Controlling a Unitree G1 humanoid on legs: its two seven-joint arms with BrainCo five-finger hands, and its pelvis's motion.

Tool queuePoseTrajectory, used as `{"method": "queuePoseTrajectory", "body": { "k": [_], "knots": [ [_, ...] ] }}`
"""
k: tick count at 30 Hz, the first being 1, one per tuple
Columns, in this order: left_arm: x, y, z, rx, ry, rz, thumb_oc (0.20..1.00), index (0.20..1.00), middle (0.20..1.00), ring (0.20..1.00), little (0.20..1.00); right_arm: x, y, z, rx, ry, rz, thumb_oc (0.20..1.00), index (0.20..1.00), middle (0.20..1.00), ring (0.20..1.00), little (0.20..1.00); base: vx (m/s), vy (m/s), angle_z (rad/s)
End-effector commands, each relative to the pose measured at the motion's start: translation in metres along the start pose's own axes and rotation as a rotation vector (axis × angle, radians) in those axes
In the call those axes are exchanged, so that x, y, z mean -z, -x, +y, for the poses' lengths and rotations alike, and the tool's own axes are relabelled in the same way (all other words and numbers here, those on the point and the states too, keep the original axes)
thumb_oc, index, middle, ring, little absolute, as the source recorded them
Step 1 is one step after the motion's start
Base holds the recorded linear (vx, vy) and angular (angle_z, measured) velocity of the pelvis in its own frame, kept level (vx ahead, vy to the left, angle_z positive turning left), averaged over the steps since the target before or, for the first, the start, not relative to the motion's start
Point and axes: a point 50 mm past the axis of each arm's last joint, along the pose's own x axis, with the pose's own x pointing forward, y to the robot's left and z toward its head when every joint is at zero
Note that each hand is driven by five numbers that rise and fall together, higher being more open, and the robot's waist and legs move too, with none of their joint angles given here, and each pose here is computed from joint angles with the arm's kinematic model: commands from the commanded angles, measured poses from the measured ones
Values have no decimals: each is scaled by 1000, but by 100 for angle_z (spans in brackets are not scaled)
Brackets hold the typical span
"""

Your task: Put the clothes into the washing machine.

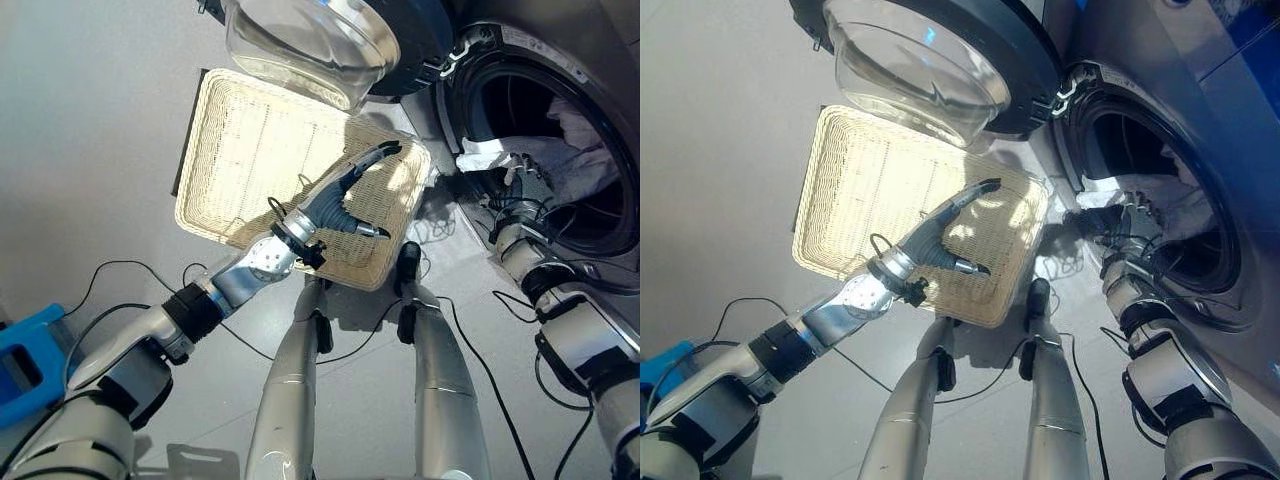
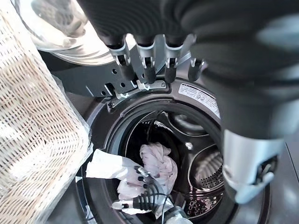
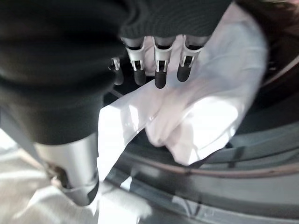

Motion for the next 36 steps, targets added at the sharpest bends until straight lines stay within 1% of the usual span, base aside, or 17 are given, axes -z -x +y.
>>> {"method": "queuePoseTrajectory", "body": {
  "k": [1, 5, 10, 11, 15, 17, 23, 26, 27, 29, 34, 36],
  "knots": [
    [-29, -9, -3, -12, 7, -180, 1000, 1000, 1000, 1000, 1000, 16, -14, -26, 39, 143, 1, 1000, 1000, 1000, 1000, 1000, -9, -42, 5],
    [-35, -10, -1, -14, 0, -214, 1000, 1000, 1000, 1000, 1000, 21, -21, -38, 44, 215, 5, 1000, 1000, 1000, 1000, 1000, -8, -44, 3],
    [-44, -9, 2, -19, 69, -252, 1000, 1000, 1000, 1000, 1000, 25, -29, -58, 126, 272, 36, 1000, 1000, 1000, 1000, 1000, 0, -29, 2],
    [-45, -7, 3, -20, 103, -257, 1000, 1000, 1000, 1000, 1000, 25, -33, -67, 167, 283, 49, 1000, 1000, 1000, 1000, 1000, -5, -36, 2],
    [-45, -5, 2, -16, 162, -243, 1000, 1000, 1000, 1000, 1000, 26, -36, -79, 209, 285, 73, 1000, 1000, 1000, 1000, 1000, -4, -28, 1],
    [-42, -3, 0, -11, 204, -219, 1000, 1000, 1000, 1000, 1000, 27, -39, -85, 220, 261, 101, 1000, 1000, 1000, 1000, 1000, -2, -44, 1],
    [-39, 3, -9, -13, 229, -201, 1000, 1000, 1000, 1000, 1000, 27, -43, -102, 285, 240, 137, 1000, 1000, 1000, 1000, 1000, 0, -6, 0],
    [-38, 4, -9, -16, 230, -200, 1000, 1000, 1000, 1000, 1000, 27, -44, -104, 297, 227, 141, 1000, 1000, 1000, 1000, 1000, 0, 0, 0],
    [-38, 4, -9, -21, 228, -196, 1000, 1000, 1000, 1000, 1000, 26, -44, -108, 348, 181, 152, 1000, 1000, 1000, 1000, 1000, 0, 0, 0],
    [-38, 4, -8, -22, 228, -195, 1000, 1000, 1000, 1000, 1000, 27, -44, -111, 375, 126, 175, 1000, 1000, 1000, 1000, 1000, 0, 0, 0],
    [-39, 3, -5, -28, 232, -197, 1000, 1000, 1000, 1000, 1000, 30, -44, -109, 329, 134, 187, 1000, 1000, 1000, 1000, 1000, 0, 0, 0],
    [-40, 1, -3, -32, 235, -207, 1000, 1000, 1000, 1000, 1000, 31, -46, -109, 270, 135, 201, 1000, 1000, 1000, 1000, 1000, 6, -33, 0]
  ]
}}
